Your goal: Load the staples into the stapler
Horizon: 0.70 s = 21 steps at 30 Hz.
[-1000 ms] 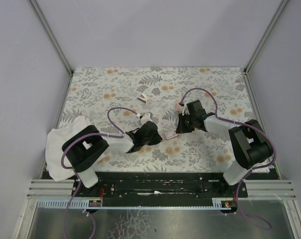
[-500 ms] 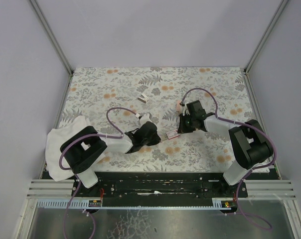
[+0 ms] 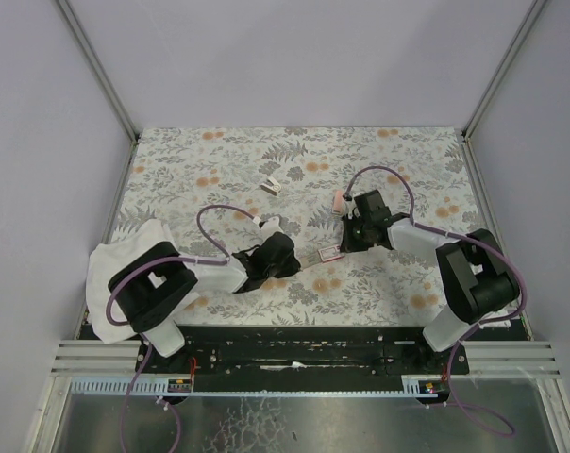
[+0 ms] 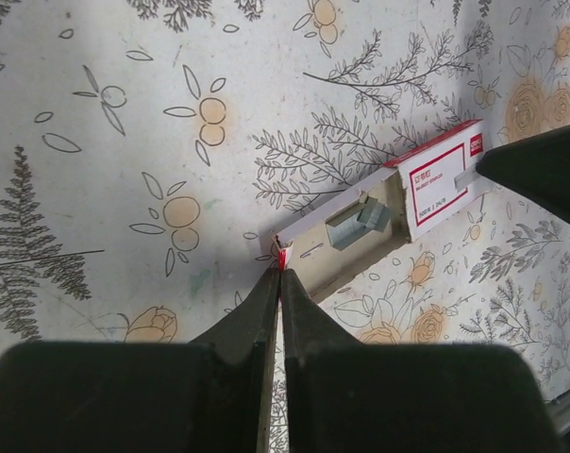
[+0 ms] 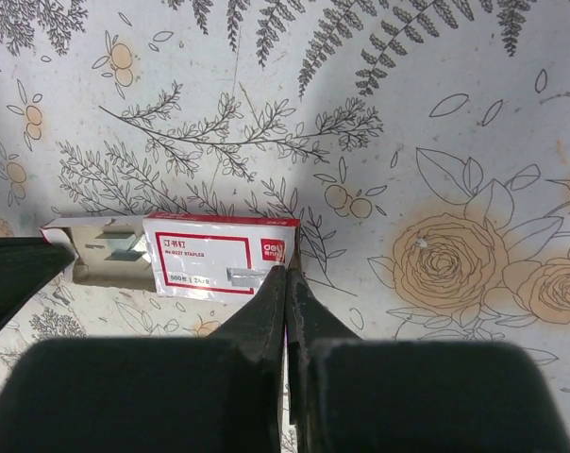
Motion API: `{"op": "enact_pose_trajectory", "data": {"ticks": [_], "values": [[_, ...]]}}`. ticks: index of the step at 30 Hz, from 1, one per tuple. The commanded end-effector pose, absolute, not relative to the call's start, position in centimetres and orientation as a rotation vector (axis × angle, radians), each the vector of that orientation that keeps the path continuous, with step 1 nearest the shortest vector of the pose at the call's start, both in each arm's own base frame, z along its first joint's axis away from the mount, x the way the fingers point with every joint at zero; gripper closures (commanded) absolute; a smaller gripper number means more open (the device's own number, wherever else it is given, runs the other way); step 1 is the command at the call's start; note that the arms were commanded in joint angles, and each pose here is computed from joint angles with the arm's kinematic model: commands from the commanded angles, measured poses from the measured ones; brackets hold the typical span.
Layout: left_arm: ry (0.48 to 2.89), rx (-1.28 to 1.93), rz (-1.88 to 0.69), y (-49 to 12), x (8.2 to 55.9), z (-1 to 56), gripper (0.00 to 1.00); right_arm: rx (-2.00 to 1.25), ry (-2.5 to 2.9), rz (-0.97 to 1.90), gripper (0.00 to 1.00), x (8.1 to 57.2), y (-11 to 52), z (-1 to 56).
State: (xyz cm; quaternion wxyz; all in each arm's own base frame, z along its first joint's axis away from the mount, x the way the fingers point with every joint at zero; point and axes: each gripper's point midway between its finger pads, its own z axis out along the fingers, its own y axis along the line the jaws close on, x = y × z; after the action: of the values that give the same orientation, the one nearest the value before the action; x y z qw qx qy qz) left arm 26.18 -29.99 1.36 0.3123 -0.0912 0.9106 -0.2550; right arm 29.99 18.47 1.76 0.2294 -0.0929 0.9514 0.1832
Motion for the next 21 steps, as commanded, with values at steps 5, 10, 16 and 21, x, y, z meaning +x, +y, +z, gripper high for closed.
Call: {"op": "enact_pose_trajectory", "data": {"ticks": [5,10,16,21], "values": [[2.395,-0.253,-0.578,-27.8,26.1,1.2,0.73,-0.262,2.565,0.481,0.71,30.7,18.2,3.8],[2.331,-0.237,-0.575,-27.3,26.6,3.6,0.26,-0.269,2.527,0.504,0.40,30.6,18.3,5.8],[2.240,-0.175,-0.545,-26.0,27.9,8.9,0.08,-0.297,2.453,0.528,0.25,30.7,18.4,9.0],[2.210,-0.134,-0.520,-23.1,30.9,12.9,0.05,-0.315,2.377,0.543,0.20,30.7,18.5,11.8]]}}
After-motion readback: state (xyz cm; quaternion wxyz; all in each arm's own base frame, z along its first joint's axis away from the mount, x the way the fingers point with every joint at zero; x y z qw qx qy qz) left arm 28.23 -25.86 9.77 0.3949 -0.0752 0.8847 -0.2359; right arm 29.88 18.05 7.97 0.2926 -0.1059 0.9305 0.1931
